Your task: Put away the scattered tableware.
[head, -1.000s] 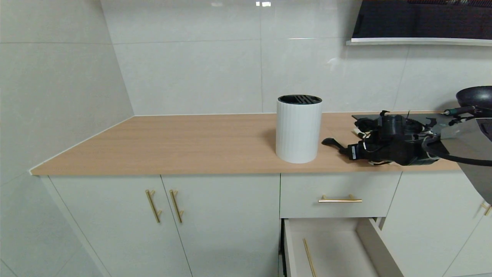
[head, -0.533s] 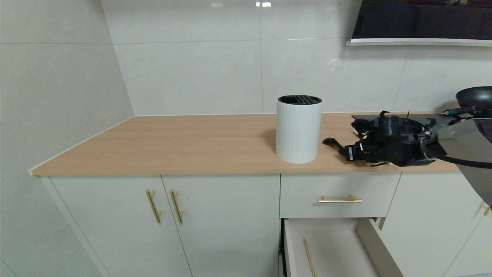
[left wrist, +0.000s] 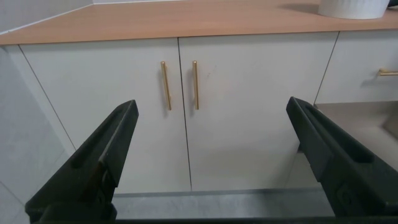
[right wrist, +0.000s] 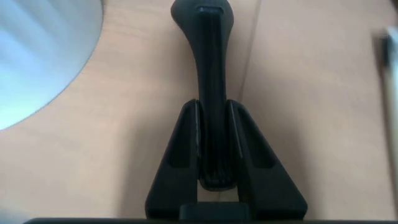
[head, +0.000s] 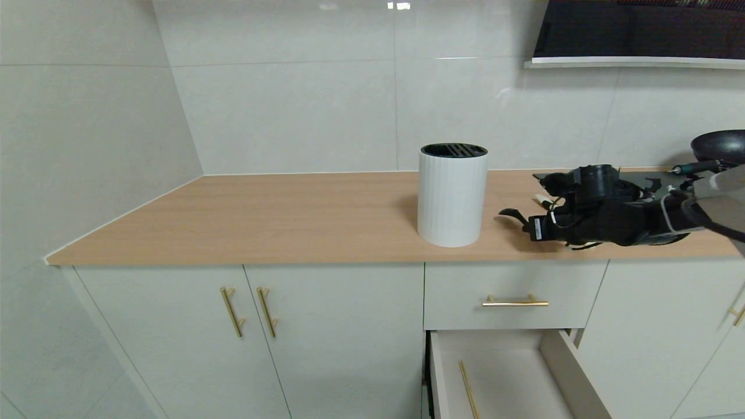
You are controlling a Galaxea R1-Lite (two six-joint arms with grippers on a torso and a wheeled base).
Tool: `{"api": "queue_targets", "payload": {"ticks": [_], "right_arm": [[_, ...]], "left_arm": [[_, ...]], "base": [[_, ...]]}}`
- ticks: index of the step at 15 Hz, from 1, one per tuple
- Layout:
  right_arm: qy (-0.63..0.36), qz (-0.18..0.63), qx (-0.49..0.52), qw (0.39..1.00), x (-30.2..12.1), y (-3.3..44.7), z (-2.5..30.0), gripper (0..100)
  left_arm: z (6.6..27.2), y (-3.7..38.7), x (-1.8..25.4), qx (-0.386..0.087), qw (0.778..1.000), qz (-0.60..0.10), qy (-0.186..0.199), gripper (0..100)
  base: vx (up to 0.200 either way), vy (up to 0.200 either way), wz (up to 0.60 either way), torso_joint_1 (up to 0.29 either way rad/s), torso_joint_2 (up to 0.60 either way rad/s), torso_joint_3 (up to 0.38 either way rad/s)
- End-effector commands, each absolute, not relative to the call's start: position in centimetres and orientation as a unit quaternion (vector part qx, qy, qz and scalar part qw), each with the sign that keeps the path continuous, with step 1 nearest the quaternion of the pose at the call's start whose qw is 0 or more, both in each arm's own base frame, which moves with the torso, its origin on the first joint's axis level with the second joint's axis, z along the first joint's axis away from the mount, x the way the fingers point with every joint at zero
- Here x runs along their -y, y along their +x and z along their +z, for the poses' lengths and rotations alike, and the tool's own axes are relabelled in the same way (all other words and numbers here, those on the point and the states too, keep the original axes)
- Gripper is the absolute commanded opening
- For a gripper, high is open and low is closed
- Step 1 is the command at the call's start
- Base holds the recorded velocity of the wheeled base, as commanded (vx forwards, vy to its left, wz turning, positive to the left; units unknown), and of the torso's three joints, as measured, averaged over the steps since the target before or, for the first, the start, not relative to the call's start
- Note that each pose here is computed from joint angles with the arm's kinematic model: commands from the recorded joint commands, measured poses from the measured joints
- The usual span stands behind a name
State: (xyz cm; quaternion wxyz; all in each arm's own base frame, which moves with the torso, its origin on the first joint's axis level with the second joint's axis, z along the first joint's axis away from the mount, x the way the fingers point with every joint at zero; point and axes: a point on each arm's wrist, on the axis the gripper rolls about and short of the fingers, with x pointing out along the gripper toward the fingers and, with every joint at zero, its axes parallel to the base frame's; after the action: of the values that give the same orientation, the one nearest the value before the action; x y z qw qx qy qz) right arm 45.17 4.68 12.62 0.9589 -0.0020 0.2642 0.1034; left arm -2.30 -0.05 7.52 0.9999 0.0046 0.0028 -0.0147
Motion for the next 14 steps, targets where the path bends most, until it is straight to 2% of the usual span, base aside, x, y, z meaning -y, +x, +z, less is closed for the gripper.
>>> {"api": "queue_targets", "payload": {"ticks": [1, 6, 9, 14], "right_arm": [[0.028, 0.095, -0.253, 0.962, -5.0, 39.2, 18.3, 0], [0.061, 0.089, -0.307, 0.946, -4.6, 31.5, 17.7, 0], [0.071, 0.124, -0.344, 0.928, -4.3, 25.8, 16.5, 0], [0.063, 0.141, -0.395, 0.905, -5.1, 22.8, 13.8, 0]], "left_arm": [[7.5, -2.3, 0.1, -0.003, 1.000, -0.015, 0.005, 100], [7.5, -2.3, 0.1, -0.003, 1.000, -0.015, 0.005, 100], [7.5, -2.3, 0.1, -0.003, 1.000, -0.015, 0.005, 100], [7.5, -2.3, 0.1, -0.003, 1.000, -0.015, 0.005, 100]], "base": [[0.000, 0.000, 0.00, 0.000, 0.00, 0.000], [0.000, 0.000, 0.00, 0.000, 0.00, 0.000], [0.000, 0.000, 0.00, 0.000, 0.00, 0.000], [0.000, 0.000, 0.00, 0.000, 0.00, 0.000]]}}
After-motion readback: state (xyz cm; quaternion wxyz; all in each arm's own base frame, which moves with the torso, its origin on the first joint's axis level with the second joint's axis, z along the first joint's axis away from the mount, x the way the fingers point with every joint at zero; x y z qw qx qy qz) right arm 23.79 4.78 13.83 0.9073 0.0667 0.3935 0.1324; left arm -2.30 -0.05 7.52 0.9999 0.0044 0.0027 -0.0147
